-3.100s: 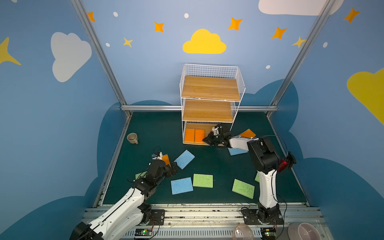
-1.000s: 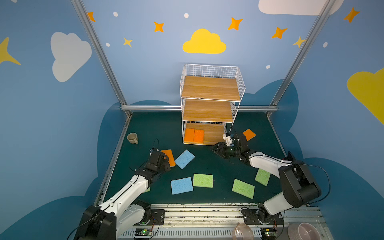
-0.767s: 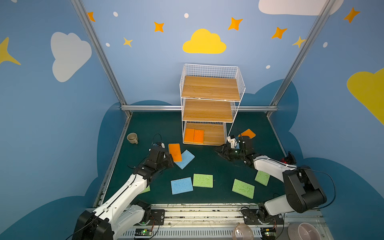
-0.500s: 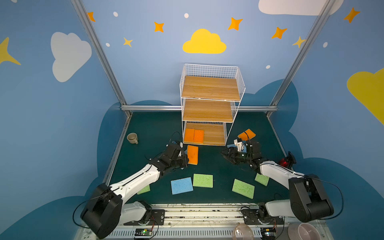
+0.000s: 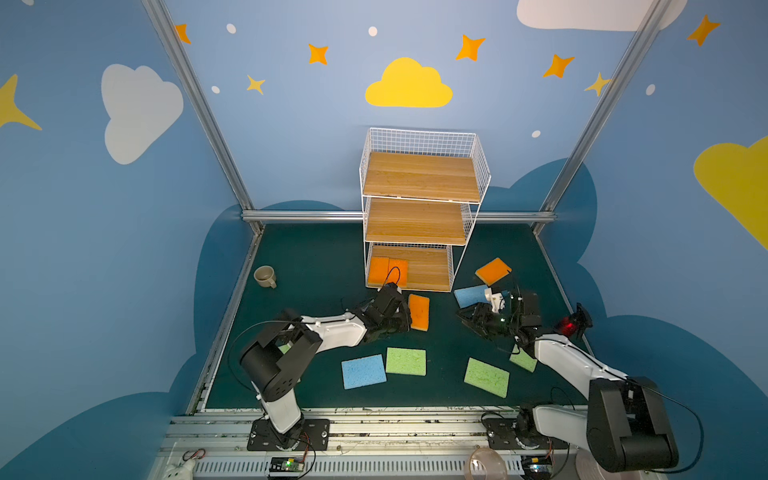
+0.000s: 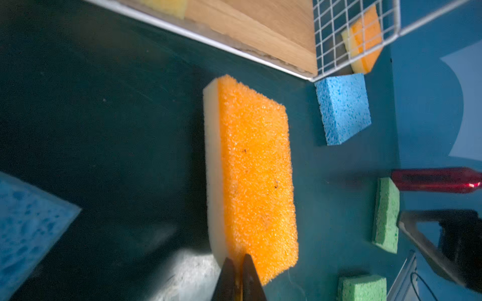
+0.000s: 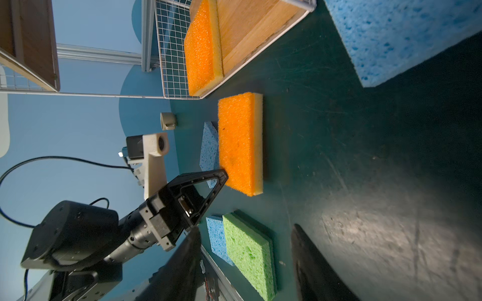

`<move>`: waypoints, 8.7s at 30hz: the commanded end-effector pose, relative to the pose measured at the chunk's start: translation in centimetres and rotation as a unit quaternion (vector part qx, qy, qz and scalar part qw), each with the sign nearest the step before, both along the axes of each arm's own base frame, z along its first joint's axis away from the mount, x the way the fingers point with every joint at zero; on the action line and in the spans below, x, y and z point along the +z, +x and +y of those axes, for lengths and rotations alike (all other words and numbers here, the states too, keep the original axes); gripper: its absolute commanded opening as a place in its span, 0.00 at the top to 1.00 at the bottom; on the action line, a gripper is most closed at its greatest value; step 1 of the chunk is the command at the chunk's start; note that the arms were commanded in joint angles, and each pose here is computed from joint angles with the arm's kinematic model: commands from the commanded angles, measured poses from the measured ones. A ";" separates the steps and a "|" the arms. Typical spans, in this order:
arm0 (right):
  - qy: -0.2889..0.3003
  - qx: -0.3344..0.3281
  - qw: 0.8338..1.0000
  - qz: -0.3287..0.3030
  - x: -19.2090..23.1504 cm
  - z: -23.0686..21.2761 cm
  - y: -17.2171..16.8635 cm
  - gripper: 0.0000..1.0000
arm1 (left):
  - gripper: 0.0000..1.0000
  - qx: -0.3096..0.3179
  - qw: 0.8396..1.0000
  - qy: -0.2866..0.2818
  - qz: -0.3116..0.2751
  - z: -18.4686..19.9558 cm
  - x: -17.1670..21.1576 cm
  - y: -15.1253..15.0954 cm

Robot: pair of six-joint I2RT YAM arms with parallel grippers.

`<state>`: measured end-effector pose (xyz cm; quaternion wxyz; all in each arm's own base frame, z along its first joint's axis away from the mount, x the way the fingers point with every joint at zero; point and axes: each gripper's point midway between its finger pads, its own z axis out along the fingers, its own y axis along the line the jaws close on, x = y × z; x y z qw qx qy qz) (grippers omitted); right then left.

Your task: Place and organize the cleaning sponges onto the shelf

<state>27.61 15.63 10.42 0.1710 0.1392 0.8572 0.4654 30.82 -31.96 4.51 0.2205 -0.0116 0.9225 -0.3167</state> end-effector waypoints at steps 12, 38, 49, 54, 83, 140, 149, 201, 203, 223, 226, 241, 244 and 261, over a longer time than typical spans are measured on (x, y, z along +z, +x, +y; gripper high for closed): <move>-0.040 0.044 0.998 0.031 -3.0 2.4 -2.5 0.53 | 0.01 -0.005 0.998 -0.013 -0.059 -0.2 4.0 0.2; -0.083 0.074 0.992 0.058 -7.4 8.1 -0.3 0.58 | 0.01 0.050 0.991 0.091 -0.083 10.2 3.7 -4.1; -0.085 0.079 0.991 0.068 -8.6 9.0 0.7 0.80 | 0.00 0.063 0.989 0.108 -0.085 11.9 3.8 -4.1; -0.080 0.084 0.991 0.068 -8.4 9.4 0.8 0.97 | 0.00 0.065 0.988 0.109 -0.083 12.3 3.6 -4.1; -0.144 0.055 0.985 -0.072 -1.7 10.0 8.3 1.00 | 0.01 0.086 0.985 0.129 -0.081 15.5 2.8 -5.1; -0.189 0.032 0.981 -0.037 -4.3 10.1 15.4 0.99 | 0.01 0.094 0.982 0.150 -0.073 17.3 1.4 -4.3; -0.187 0.034 0.981 -0.031 -4.7 10.2 15.7 0.83 | 0.01 0.095 0.981 0.149 -0.075 17.5 1.6 -4.1; -0.221 -0.135 0.965 -0.046 0.4 -6.3 4.4 0.45 | 0.00 0.076 0.989 0.082 -0.101 14.8 2.9 -2.9; -0.231 -0.173 0.956 -0.053 0.8 -8.4 5.8 0.44 | 0.00 0.069 0.989 0.082 -0.099 14.2 2.9 -2.3; -0.194 -0.255 0.944 0.076 -3.1 -17.5 17.9 0.50 | 0.00 0.056 0.987 0.061 -0.136 10.5 5.1 3.1; -0.193 -0.248 0.946 0.085 -3.8 -17.5 19.1 0.50 | 0.00 0.056 0.988 0.058 -0.135 10.2 4.9 3.4; -0.186 -0.217 0.951 0.120 -7.3 -16.0 21.9 0.55 | 0.00 0.065 0.988 0.047 -0.132 10.3 4.0 3.3; -0.186 -0.215 0.951 0.124 -7.7 -15.9 22.2 0.58 | 0.01 0.065 0.988 0.049 -0.130 10.3 3.7 3.3; -0.182 -0.212 0.955 0.101 -4.9 -15.7 21.4 1.00 | 0.00 0.064 0.989 0.046 -0.129 11.2 5.2 1.6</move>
